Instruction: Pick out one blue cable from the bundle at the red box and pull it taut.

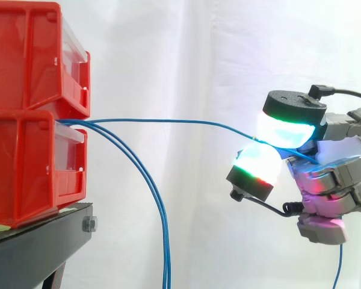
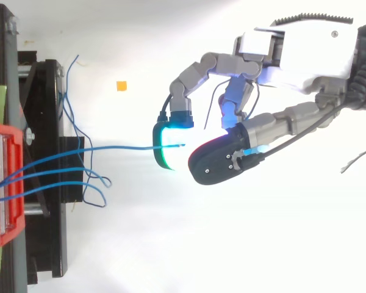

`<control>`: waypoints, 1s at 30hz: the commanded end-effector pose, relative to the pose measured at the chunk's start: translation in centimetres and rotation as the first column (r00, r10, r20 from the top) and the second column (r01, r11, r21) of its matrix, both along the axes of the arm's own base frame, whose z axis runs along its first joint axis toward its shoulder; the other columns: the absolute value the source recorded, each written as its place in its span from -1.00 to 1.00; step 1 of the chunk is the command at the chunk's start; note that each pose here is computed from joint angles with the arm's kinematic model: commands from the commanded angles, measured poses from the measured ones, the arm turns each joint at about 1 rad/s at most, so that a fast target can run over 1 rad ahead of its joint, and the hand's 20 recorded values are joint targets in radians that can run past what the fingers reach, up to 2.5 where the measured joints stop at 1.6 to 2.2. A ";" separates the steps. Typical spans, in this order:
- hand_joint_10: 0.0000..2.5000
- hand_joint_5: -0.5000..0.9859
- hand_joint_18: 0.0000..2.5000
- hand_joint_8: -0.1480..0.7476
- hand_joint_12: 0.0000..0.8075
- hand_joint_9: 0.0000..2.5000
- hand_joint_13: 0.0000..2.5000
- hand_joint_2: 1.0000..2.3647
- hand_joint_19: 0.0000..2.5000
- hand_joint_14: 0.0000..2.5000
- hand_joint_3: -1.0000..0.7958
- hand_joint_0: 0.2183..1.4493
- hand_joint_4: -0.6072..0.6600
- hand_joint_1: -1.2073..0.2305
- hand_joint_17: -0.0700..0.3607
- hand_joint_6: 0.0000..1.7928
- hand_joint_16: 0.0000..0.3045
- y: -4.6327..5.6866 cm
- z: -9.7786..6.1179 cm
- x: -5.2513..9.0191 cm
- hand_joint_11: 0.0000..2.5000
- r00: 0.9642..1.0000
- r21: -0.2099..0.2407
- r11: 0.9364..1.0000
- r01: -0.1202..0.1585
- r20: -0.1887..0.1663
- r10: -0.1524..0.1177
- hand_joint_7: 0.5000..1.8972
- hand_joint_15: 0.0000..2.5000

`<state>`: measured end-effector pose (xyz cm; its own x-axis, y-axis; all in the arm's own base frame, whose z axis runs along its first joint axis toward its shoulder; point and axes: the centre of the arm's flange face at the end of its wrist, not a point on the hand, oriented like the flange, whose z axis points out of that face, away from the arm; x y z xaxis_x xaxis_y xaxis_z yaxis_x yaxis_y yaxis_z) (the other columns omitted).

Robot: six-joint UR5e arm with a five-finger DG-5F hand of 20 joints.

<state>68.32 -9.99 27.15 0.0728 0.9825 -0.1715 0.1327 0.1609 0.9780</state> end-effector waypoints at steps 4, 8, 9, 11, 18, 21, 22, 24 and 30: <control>-0.66 -0.45 -0.19 -0.14 -0.24 0.11 -0.01 -0.98 -0.14 -0.12 -0.16 -0.33 -0.09 -0.26 -0.25 0.01 -0.73 0.0 0.0 0.0 0.12 1.000 0.000 1.000 0.000 0.001 0.000 -0.48 0.06; -0.80 -0.45 -0.12 -0.11 -0.21 0.15 0.06 -0.98 -0.13 -0.28 -0.15 -0.33 -0.06 -0.26 -0.23 0.00 -0.72 0.0 0.0 0.0 0.20 1.000 0.000 1.000 0.000 -0.001 0.000 -0.41 0.11; -0.83 -0.45 -0.11 -0.11 -0.21 0.15 0.06 -0.98 -0.12 -0.29 -0.15 -0.33 -0.06 -0.27 -0.22 0.00 -0.72 0.0 0.0 0.0 0.21 1.000 0.000 1.000 0.000 0.001 0.000 -0.41 0.11; -0.90 -0.45 -0.09 -0.11 -0.21 0.17 0.07 -0.98 -0.10 -0.28 -0.14 -0.32 -0.06 -0.27 -0.22 0.00 -0.71 0.0 0.0 0.0 0.24 1.000 0.000 1.000 0.000 0.001 0.000 -0.40 0.11; -1.00 -0.44 -0.09 -0.08 -0.19 0.19 0.08 -0.98 -0.11 -0.30 -0.15 -0.31 -0.05 -0.29 -0.19 -0.01 -0.70 0.0 0.0 0.0 0.27 1.000 0.000 1.000 0.000 0.001 0.000 -0.35 0.11; -1.00 -0.44 -0.10 -0.07 -0.18 0.17 0.10 -0.98 -0.14 -0.40 -0.16 -0.31 -0.05 -0.29 -0.19 -0.01 -0.70 0.0 0.0 0.0 0.22 1.000 0.000 1.000 0.000 0.001 0.000 -0.34 0.14; -1.00 -0.44 -0.10 -0.06 -0.19 0.17 0.11 -0.98 -0.14 -0.42 -0.15 -0.31 -0.05 -0.29 -0.19 -0.01 -0.70 0.0 0.0 0.0 0.21 1.000 0.000 1.000 0.000 -0.001 0.000 -0.34 0.14; -1.00 -0.45 -0.10 -0.06 -0.18 0.17 0.11 -0.98 -0.14 -0.43 -0.15 -0.31 -0.05 -0.29 -0.19 -0.01 -0.70 0.0 0.0 0.0 0.21 1.000 0.000 1.000 0.000 0.001 0.000 -0.34 0.15; -0.99 -0.45 -0.11 -0.05 -0.19 0.16 0.14 -0.98 -0.18 -0.55 -0.15 -0.31 -0.05 -0.29 -0.19 -0.01 -0.69 0.0 0.0 0.0 0.18 1.000 0.000 1.000 0.000 -0.001 0.000 -0.34 0.18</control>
